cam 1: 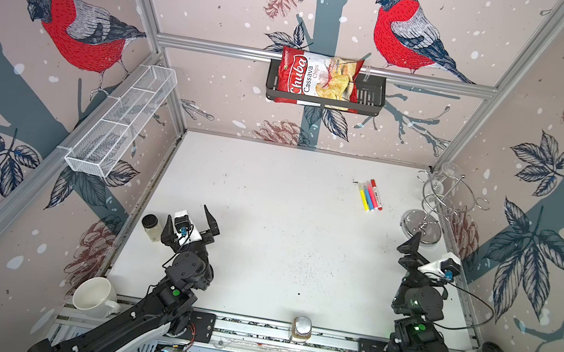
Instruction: Insert the pens into the pen caps
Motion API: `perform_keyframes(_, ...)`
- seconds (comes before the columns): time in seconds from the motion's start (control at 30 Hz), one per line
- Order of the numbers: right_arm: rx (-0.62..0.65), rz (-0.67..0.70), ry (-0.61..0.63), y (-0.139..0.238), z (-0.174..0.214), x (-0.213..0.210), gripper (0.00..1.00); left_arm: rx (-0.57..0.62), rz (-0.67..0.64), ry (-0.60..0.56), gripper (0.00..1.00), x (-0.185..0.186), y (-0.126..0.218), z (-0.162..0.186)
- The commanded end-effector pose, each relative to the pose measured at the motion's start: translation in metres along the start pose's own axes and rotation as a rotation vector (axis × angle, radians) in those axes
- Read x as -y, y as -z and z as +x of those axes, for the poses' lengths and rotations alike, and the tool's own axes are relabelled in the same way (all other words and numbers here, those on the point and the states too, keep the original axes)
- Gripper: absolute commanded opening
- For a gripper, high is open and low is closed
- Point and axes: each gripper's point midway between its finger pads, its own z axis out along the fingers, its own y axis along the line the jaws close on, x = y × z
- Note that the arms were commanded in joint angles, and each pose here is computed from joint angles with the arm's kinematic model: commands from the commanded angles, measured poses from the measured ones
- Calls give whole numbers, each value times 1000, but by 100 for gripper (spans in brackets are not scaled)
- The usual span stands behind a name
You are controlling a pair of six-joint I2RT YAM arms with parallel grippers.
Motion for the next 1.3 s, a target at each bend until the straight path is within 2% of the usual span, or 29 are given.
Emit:
perform_keyframes(0.0, -63, -2, 94, 17, 53, 23, 99, -24, 5, -67, 97, -11, 6, 41)
perform_keyframes(0.53, -38, -10, 70, 13, 51, 27, 100, 3, 15, -27, 97, -15, 2, 41)
perform_keyframes(1.0, -62, -30, 97, -8, 53, 17, 100, 5, -11, 41, 97, -22, -11, 40)
perform_keyframes(1.27, -26, -37, 90, -16, 47, 13, 99, -8, -25, 40, 97, -22, -21, 41)
